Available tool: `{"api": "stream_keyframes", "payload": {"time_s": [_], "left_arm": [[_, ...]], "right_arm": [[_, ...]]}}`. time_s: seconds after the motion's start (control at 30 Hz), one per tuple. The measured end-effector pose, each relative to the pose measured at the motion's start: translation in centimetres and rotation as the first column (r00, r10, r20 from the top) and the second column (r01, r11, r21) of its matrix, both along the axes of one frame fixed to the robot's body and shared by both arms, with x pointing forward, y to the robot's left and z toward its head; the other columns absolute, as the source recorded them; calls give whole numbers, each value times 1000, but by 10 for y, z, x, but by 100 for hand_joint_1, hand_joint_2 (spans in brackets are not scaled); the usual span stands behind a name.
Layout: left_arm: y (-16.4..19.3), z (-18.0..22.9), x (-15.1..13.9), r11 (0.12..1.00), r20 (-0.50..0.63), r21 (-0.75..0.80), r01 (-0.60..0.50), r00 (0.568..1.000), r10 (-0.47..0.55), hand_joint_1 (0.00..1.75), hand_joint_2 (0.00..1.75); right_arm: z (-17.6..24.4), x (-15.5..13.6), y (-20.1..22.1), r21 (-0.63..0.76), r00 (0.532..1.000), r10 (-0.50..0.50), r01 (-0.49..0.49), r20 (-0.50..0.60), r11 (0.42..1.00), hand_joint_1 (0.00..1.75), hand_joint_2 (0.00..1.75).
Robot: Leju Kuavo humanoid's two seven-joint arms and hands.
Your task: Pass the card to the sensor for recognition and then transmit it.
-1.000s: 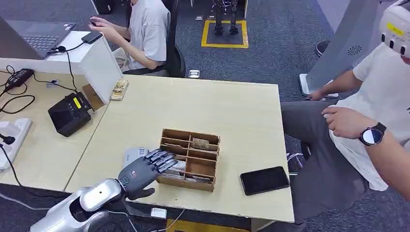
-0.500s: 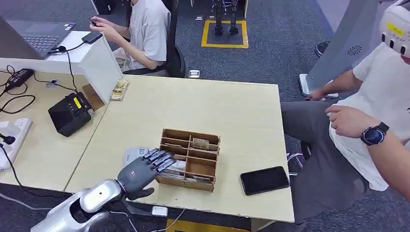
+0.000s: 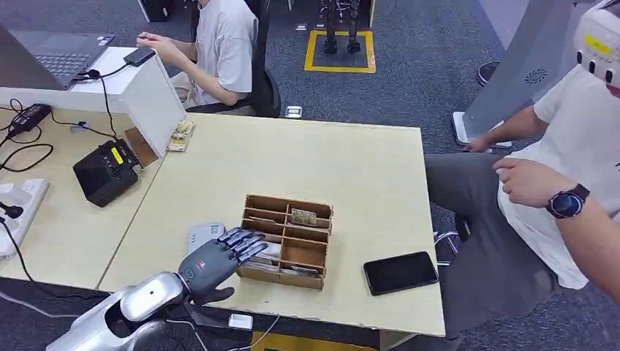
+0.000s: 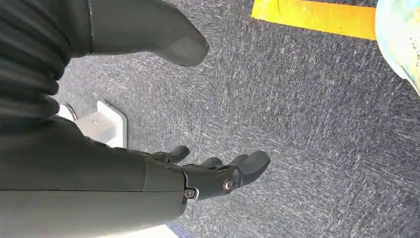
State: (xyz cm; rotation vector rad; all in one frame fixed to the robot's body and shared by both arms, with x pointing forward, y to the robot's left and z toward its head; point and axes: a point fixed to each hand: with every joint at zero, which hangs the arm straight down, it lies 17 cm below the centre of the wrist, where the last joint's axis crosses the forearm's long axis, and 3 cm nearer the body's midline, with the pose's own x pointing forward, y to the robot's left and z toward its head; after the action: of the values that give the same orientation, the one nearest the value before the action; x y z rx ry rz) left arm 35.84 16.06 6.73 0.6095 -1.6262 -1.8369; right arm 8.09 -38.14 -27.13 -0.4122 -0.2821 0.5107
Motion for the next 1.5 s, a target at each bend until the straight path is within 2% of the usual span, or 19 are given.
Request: {"api": "stream_keyframes", "payload": {"time_s": [1.5], "left_arm": [[-20,9,-1,998,3,-58,7,1000,-7,0,175]], "right_arm": [[-1,0,5,7,1000,4,-4,0,1000,0,175]]}}
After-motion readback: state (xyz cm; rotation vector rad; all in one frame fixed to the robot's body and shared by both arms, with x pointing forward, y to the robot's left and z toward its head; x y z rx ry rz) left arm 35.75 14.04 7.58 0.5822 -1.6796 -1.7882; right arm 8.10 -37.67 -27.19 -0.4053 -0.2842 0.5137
